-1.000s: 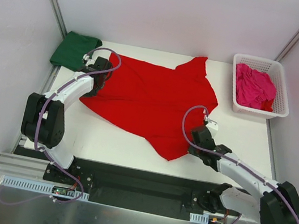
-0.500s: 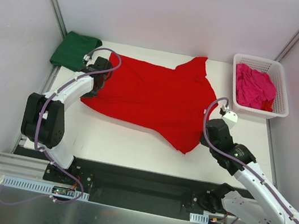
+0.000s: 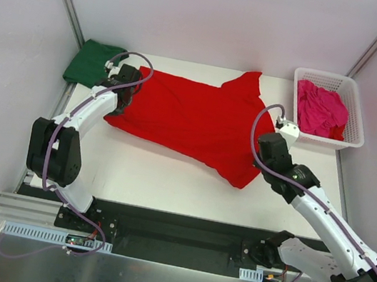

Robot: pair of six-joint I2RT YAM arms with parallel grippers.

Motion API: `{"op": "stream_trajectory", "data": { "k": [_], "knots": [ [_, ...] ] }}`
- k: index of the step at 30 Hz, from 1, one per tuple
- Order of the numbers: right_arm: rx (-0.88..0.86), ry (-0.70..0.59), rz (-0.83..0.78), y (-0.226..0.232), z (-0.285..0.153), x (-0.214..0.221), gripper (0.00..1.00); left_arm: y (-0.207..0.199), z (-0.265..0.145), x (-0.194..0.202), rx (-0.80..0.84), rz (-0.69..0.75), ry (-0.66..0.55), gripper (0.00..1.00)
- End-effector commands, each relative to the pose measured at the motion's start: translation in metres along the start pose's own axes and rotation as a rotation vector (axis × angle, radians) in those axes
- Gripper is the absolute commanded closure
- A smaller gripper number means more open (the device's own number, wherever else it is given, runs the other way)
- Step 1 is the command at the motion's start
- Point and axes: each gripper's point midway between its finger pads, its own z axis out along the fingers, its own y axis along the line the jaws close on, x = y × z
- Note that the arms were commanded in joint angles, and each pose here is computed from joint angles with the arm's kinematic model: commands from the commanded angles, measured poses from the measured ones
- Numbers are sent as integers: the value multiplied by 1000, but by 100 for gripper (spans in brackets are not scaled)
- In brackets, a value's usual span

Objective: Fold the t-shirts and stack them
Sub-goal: Fold the flattened tshirt in 1/3 of the way

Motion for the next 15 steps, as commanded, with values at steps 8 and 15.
{"op": "stream_trajectory", "data": {
  "k": [8, 15],
  "knots": [
    [0, -125, 17, 6, 3, -74, 98, -8, -2, -16, 37, -4, -6, 100],
    [-14, -161, 7, 11, 5, -110, 98, -11, -1, -19, 48, -7, -5, 100]
  ]
}}
